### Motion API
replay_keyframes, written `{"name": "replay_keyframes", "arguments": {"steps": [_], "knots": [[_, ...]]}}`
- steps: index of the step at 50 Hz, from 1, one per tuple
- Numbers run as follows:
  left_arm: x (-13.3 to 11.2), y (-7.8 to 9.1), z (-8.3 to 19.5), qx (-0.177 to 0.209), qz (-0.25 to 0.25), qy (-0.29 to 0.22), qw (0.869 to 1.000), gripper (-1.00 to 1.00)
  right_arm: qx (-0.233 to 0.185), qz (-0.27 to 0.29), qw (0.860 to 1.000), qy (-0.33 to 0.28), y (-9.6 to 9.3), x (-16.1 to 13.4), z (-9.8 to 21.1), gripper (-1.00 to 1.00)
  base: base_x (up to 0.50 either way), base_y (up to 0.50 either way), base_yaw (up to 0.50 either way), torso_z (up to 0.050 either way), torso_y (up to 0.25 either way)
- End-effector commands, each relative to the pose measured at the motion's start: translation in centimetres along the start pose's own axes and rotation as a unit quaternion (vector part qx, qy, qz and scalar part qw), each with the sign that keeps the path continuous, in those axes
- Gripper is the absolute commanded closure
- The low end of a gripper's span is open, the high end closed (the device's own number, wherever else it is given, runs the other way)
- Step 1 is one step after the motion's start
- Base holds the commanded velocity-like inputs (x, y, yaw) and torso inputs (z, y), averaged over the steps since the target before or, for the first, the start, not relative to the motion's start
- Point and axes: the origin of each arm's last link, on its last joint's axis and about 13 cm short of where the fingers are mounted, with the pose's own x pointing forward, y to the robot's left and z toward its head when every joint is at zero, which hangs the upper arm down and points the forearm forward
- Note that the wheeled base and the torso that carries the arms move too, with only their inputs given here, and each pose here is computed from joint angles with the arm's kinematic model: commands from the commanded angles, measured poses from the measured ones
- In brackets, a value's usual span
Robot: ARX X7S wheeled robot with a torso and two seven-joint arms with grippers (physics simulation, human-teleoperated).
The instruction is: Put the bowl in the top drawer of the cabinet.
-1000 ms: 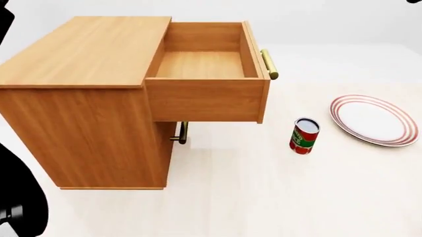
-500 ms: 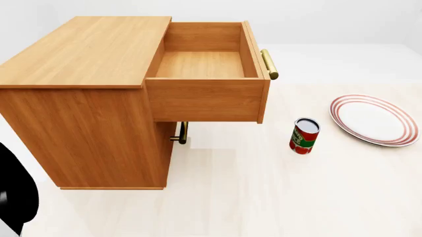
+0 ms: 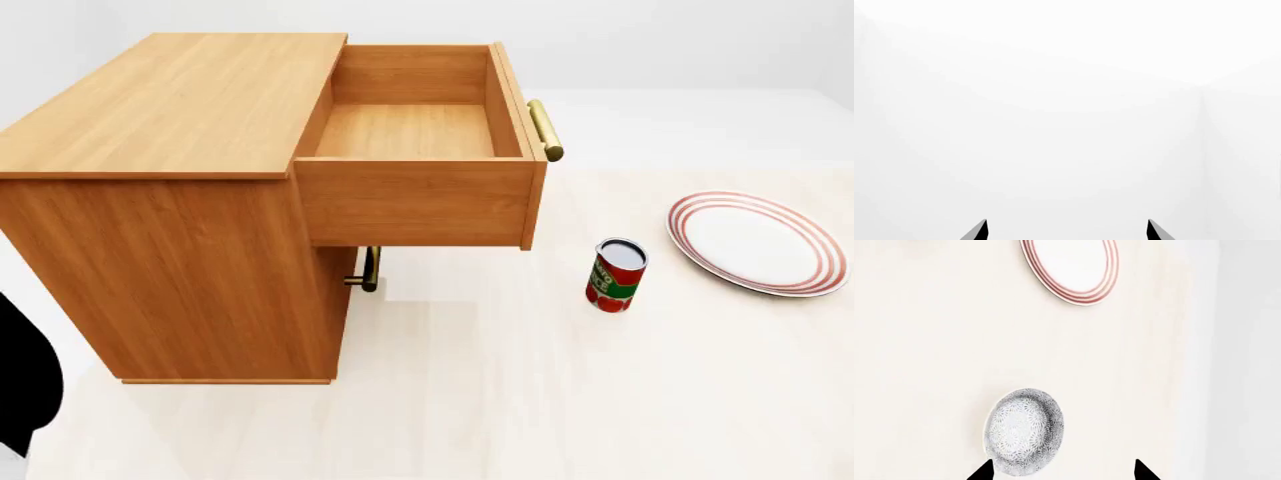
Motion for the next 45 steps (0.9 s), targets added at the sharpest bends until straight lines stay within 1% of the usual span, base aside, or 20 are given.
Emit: {"name": "replay_keyframes", "arguments": {"steps": [1,7,15,25,31,36,45], "knots": [[-0.2,-0.3,0.6,0.001,-0.002,-0.005,1.0,-1.0,-0.002,0.013,0.999,0.041,1.2,2.2,-1.7,-1.0,0.0,0.0,0.0,0.0,0.0],[-0.4,-0.4,1.1,0.003,-0.003,-0.006,1.0,-1.0,0.002,0.023,0.999,0.046,2.0,4.1,-2.0,-1.0,0.0,0.0,0.0,0.0,0.0],[-0.4,-0.4,1.0,0.004,-0.003,-0.007,1.0,-1.0,0.008,0.022,0.999,0.034,3.5,7.0,-1.2,-1.0,0.0,0.0,0.0,0.0,0.0],[-0.1,-0.4,0.5,0.004,-0.002,-0.006,1.0,-1.0,0.01,0.007,0.999,0.049,5.1,9.0,-1.6,-1.0,0.0,0.0,0.0,0.0,0.0],[-0.2,-0.6,0.8,0.005,-0.004,-0.006,1.0,-1.0,0.01,0.002,0.998,0.058,5.7,10.0,-2.0,-1.0,0.0,0.0,0.0,0.0,0.0],[-0.2,-0.6,0.8,0.005,-0.005,-0.005,1.0,-1.0,0.003,0.0,0.998,0.065,6.1,11.2,-2.0,-1.0,0.0,0.0,0.0,0.0,0.0],[0.6,-0.3,-0.8,0.007,-0.004,-0.002,1.0,-1.0,0.01,0.007,0.997,0.072,7.0,13.3,-2.7,-1.0,0.0,0.0,0.0,0.0,0.0]]}}
